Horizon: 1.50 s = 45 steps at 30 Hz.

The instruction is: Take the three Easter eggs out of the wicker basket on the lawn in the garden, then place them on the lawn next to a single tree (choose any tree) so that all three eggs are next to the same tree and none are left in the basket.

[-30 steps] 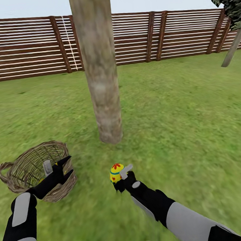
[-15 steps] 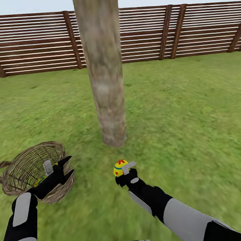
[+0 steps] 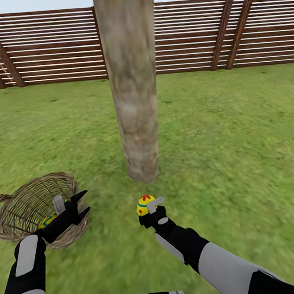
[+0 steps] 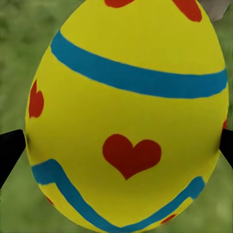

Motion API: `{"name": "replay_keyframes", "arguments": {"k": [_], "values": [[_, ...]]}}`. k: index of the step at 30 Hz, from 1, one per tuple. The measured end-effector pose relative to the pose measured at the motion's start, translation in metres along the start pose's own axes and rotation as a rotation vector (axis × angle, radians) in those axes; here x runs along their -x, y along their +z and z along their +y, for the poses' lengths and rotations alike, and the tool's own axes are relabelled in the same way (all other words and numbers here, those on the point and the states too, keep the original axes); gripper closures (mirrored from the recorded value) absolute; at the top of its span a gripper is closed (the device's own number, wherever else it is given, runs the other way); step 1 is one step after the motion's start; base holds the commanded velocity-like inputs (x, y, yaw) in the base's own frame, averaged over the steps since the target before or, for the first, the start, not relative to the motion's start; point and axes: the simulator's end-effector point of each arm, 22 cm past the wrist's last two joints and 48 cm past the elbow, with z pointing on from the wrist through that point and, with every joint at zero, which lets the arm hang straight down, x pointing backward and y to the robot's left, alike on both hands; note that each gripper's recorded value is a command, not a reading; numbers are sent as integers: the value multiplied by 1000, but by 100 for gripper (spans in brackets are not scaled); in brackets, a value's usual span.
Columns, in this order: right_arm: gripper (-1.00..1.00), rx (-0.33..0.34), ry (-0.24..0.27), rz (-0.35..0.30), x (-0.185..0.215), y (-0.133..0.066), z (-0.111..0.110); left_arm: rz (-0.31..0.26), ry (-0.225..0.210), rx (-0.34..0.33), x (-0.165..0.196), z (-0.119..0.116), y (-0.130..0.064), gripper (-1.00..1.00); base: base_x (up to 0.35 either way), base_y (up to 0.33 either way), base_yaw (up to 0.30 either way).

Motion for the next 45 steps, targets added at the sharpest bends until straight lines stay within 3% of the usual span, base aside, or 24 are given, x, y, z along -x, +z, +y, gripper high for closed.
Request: {"name": "replay_keyframes", "arguments": {"k": [14, 23, 34, 36, 39, 43, 45], "values": [[100, 13, 2, -14, 2, -1, 8, 2, -4, 7, -1, 4, 1, -100, 7, -1, 129], [100, 7, 17, -17, 2, 0, 2, 2, -5, 9, 0, 6, 1, -100, 263, 0, 47], [100, 11, 25, 15, -14, 8, 3, 6, -12, 27, -2, 18, 5, -100, 6, 0, 0], [100, 8, 26, 32, -21, 11, 0, 31, 5, 30, -10, 17, 11, -100, 0, 0, 0], [100, 9, 28, 47, -29, 16, 0, 54, 65, 12, -17, 0, 15, -100, 0, 0, 0], [100, 5, 31, 65, -37, 21, -4, 156, 119, -15, -59, -15, 36, -100, 0, 0, 0], [100, -12, 23, 67, -31, 28, -13, 189, 110, -68, -75, -32, 43, -100, 0, 0, 0]]}}
